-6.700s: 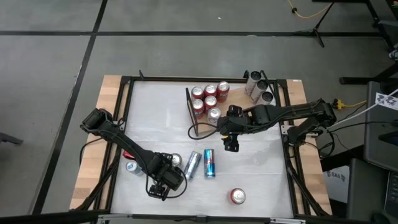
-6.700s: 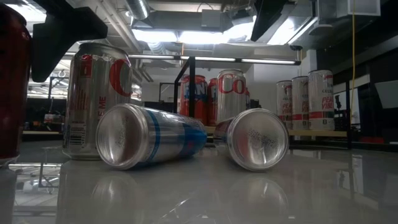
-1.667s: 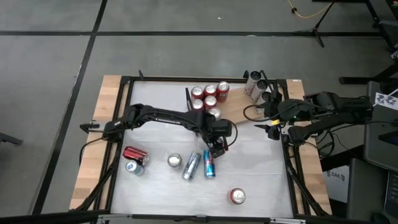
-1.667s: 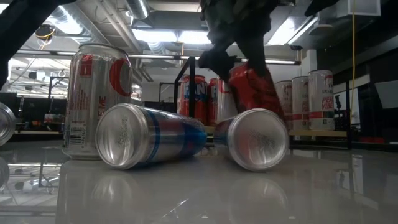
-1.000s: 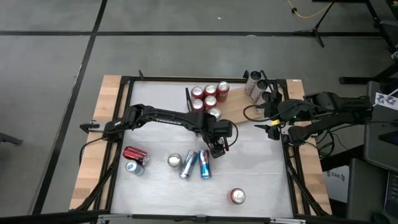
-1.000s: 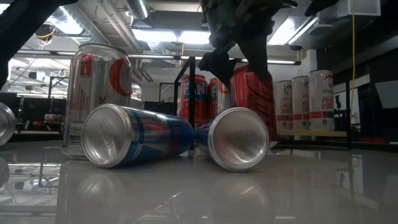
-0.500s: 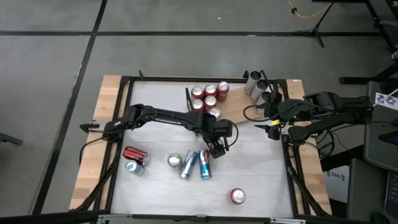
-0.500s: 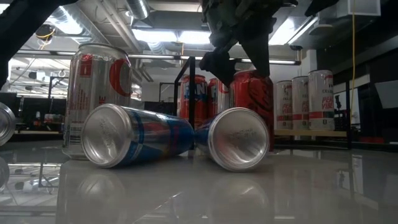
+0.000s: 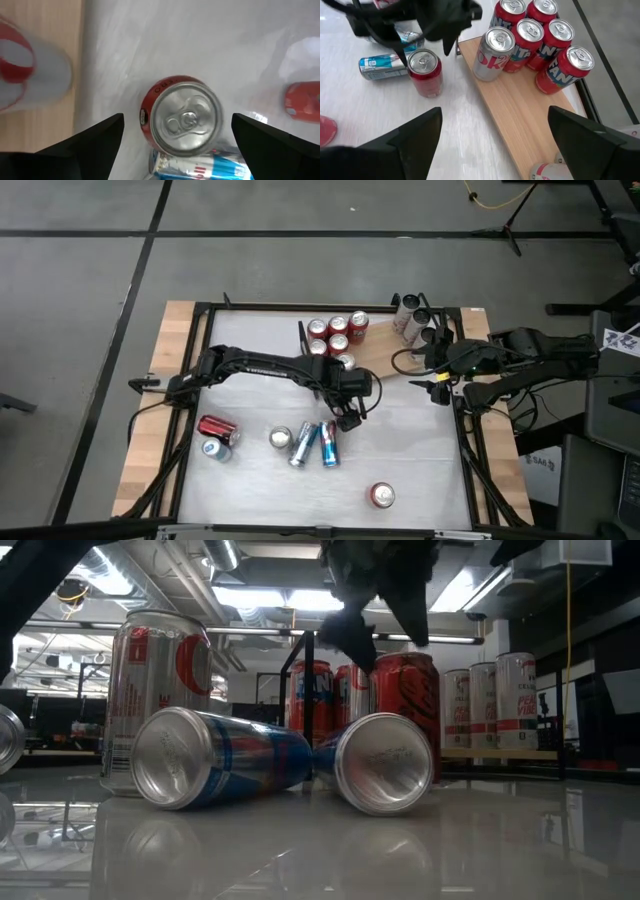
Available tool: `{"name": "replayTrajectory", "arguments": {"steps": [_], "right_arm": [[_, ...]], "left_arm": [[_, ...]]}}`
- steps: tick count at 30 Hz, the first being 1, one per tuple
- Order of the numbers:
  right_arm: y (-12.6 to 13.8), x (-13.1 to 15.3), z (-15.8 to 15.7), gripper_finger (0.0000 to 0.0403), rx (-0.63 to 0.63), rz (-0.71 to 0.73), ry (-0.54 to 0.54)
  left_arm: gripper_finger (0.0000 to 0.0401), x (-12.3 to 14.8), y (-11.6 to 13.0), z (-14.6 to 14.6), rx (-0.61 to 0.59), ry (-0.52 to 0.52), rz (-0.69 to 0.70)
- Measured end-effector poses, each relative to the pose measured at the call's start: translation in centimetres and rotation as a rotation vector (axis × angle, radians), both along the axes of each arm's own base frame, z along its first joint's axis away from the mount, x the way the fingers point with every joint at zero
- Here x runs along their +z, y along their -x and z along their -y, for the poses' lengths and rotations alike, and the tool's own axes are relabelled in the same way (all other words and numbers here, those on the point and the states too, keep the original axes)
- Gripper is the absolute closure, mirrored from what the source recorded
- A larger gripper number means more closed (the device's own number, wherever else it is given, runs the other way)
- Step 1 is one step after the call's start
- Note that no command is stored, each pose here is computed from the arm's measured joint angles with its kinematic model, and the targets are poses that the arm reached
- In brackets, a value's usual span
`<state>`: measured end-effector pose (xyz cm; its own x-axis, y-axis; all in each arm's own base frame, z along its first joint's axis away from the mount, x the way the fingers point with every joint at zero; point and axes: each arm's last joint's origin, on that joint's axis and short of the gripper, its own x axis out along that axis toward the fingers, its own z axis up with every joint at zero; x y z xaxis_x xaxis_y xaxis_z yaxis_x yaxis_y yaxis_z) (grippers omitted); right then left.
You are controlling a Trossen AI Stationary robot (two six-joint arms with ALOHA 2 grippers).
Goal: Place canned beverage on shelf
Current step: Put the center red soda can on the shelf
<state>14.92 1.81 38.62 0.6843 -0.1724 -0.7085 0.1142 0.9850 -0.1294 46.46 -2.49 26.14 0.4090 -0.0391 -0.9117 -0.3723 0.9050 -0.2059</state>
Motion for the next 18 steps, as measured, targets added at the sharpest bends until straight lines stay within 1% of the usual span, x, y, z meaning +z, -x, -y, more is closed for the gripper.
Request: {"name": "replayTrajectory", "arguments": {"steps": [5, 10, 13, 15, 18], "right_arm": [[0.0, 0.0, -0.1, 0.0049, 0.027, -0.004, -0.031], [-0.1, -0.1, -0.3, 0.0049, 0.056, -0.013, -0.077], [-0.3, -0.2, -0.4, 0.0049, 0.048, -0.018, -0.097], [-0.5, -0.3, -0.4, 0.0049, 0.047, -0.021, -0.098], [-1.0, -0.5, -0.5, 0.0049, 0.051, -0.032, -0.103]], "left_arm": [[0.004, 1.7, 0.8, 0.0, -0.001, 0.003, 0.028], [0.004, 4.7, 2.6, 0.0, -0.045, -0.015, 0.057], [0.004, 6.6, 3.8, 0.1, -0.051, -0.029, 0.087], [0.004, 8.1, 4.8, 0.3, -0.072, -0.056, 0.114], [0.0041, 10.5, 6.7, 0.6, -0.095, -0.144, 0.152]]}}
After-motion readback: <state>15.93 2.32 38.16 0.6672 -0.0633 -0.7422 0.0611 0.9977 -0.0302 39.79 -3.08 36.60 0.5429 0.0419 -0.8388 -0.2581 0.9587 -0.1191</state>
